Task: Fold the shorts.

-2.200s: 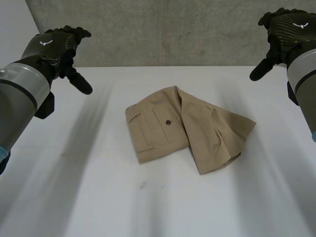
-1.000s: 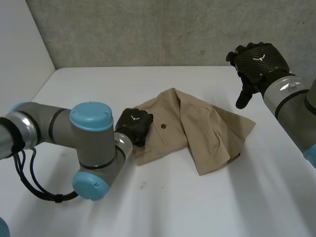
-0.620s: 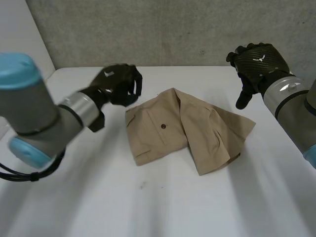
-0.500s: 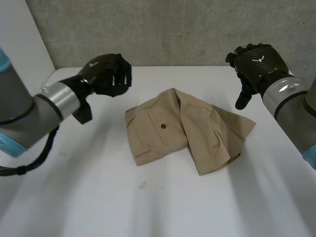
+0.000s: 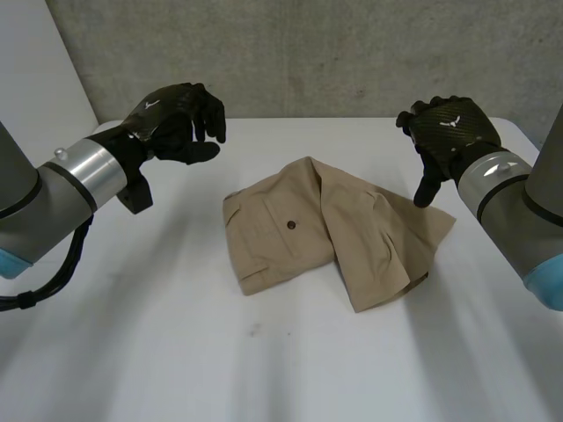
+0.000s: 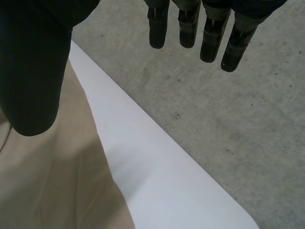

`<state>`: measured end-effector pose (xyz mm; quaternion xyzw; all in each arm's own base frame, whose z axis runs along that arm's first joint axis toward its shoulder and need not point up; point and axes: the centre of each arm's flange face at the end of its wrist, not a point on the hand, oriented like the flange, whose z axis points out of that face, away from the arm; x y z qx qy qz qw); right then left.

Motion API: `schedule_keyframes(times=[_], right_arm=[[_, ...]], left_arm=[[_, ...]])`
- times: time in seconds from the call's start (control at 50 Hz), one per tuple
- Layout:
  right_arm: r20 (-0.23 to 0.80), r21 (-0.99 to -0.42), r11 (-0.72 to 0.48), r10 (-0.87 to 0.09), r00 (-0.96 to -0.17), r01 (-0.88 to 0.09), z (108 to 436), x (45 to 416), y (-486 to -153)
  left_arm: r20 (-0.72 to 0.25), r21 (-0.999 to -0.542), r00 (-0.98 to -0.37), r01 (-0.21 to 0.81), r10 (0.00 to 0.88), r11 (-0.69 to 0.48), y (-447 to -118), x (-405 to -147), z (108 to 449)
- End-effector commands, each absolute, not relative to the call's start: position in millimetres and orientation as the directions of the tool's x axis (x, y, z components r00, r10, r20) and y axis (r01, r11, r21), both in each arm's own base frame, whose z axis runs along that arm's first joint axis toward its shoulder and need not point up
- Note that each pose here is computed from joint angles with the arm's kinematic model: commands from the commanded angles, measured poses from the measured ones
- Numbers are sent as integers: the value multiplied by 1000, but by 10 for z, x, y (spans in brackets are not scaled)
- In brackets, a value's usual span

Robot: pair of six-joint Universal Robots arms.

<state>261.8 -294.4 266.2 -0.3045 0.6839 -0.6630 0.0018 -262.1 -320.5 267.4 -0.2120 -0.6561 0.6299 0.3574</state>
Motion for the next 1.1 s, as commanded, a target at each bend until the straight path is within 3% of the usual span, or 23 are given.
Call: schedule_keyframes(times=[0.02, 0.1, 0.18, 0.34, 0.48, 0.64, 1.1], right_arm=[[388, -908, -76, -523, -759, -412, 2581, 2810, -2738], [376, -904, -117, -678, -632, -412, 2464, 3039, -2428], [322, -921, -123, -773, -546, -369, 2363, 3185, -2306], [189, -955, -43, -853, -487, -295, 1865, 3644, -2319], [193, -956, -55, -859, -475, -289, 1434, 3865, -2457], [213, -958, -87, -852, -478, -273, 1210, 3988, -2561], [209, -958, -83, -858, -470, -276, 1191, 3992, -2535]], left_arm=[[179, -982, -657, -160, 732, 97, -3186, -2648, 2662], [123, -991, -665, -118, 737, 59, -3167, -2663, 2656], [45, -998, -678, -69, 734, -3, -3100, -2723, 2691], [10, -997, -761, -59, 649, -55, -3106, -2700, 2789], [8, -995, -797, -66, 604, -74, -3137, -2652, 2851], [6, -994, -803, -67, 595, -81, -3161, -2622, 2869], [4, -994, -805, -68, 593, -85, -3172, -2613, 2877]])
